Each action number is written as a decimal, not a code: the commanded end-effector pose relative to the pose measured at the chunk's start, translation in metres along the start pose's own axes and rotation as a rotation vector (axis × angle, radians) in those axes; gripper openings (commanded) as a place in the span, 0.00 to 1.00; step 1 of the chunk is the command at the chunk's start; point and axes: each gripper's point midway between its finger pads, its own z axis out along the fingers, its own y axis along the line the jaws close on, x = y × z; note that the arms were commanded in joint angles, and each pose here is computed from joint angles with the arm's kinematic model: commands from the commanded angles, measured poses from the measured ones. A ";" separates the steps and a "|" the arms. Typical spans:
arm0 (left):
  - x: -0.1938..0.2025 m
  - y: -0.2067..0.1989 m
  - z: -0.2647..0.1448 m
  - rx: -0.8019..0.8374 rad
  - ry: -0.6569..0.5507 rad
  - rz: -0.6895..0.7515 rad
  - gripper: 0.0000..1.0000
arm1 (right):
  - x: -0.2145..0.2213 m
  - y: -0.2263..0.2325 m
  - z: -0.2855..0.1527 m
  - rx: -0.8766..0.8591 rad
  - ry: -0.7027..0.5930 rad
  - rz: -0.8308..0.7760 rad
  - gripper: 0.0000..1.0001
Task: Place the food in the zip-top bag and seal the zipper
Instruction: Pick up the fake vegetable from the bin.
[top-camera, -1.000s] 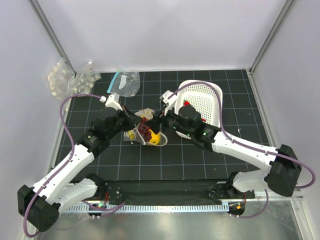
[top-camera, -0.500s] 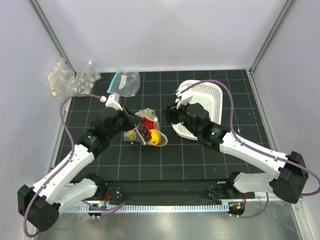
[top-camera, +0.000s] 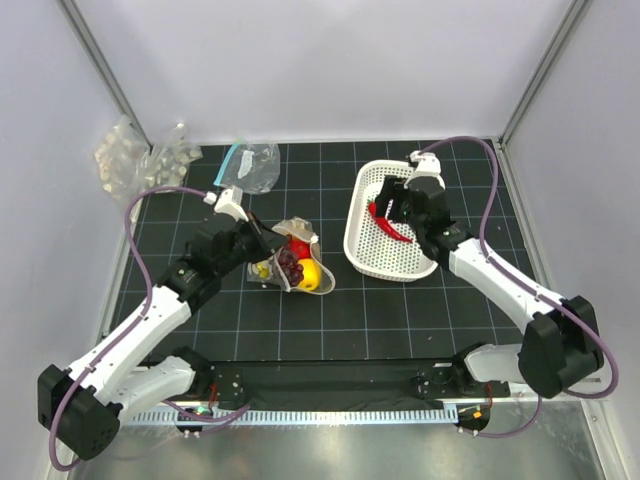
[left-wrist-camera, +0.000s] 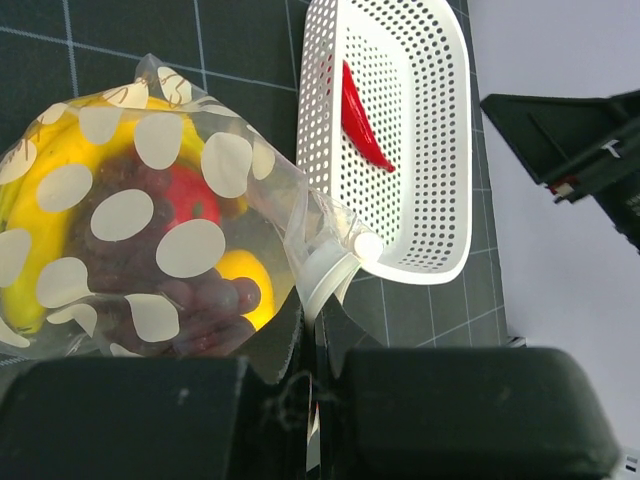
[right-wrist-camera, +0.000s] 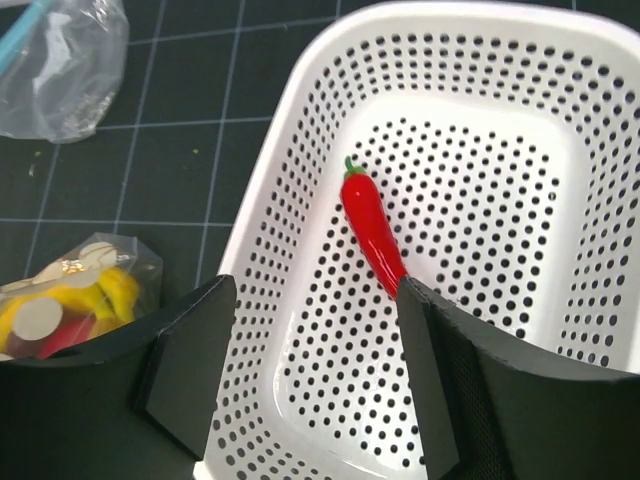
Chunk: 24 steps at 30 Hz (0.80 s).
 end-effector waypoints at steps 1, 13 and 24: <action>-0.012 -0.017 0.001 0.071 -0.032 0.012 0.04 | -0.004 0.007 0.008 -0.050 0.028 0.072 0.73; -0.011 -0.017 0.003 0.074 -0.027 0.013 0.04 | 0.005 -0.002 0.025 -0.086 0.097 0.153 0.82; -0.010 -0.017 0.003 0.076 -0.022 0.013 0.04 | 0.004 -0.013 0.027 -0.023 0.090 0.135 0.92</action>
